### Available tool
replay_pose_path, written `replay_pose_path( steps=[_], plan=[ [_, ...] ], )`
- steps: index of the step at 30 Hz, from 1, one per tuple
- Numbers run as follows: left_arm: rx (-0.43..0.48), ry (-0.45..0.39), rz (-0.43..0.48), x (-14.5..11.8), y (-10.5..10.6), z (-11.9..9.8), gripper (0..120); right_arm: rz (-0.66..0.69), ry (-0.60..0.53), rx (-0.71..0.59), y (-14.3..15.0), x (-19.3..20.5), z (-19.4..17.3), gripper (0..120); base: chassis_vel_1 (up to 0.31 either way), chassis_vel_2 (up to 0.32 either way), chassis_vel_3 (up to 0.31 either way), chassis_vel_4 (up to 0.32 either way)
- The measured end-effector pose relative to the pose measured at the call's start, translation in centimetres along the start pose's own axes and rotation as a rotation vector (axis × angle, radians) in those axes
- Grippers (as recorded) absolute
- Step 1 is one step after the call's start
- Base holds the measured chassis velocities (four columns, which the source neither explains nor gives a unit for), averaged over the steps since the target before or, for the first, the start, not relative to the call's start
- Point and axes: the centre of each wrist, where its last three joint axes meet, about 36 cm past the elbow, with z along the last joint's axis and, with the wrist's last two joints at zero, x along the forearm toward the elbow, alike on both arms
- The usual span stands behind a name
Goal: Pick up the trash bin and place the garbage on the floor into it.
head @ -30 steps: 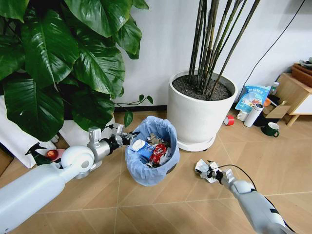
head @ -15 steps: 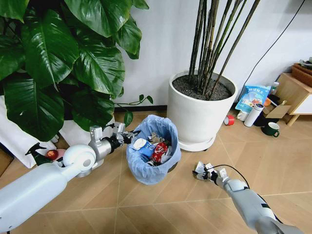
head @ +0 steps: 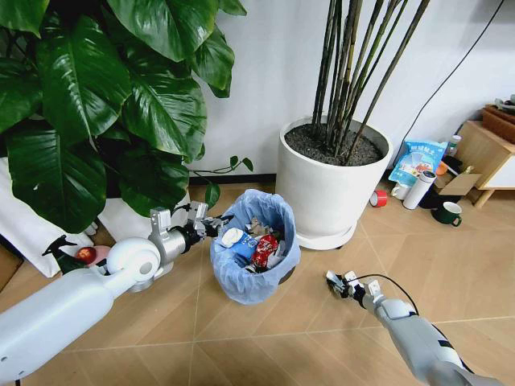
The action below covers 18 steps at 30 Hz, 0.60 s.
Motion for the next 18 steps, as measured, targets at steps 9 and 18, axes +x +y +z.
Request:
replay_pose_path(
  steps=[9,18],
  plan=[
    [0.001,0.011,0.002,-0.1,-0.1,0.5,0,0.004,-0.036,0.006,-1.3,3.5,0.2,0,0.000,0.000,0.000,0.000],
    [0.001,0.039,0.010,-0.9,-0.3,1.6,0,-0.042,-0.174,-0.001,-2.1,7.7,-2.0,0,0.000,0.000,0.000,0.000]
  ],
)
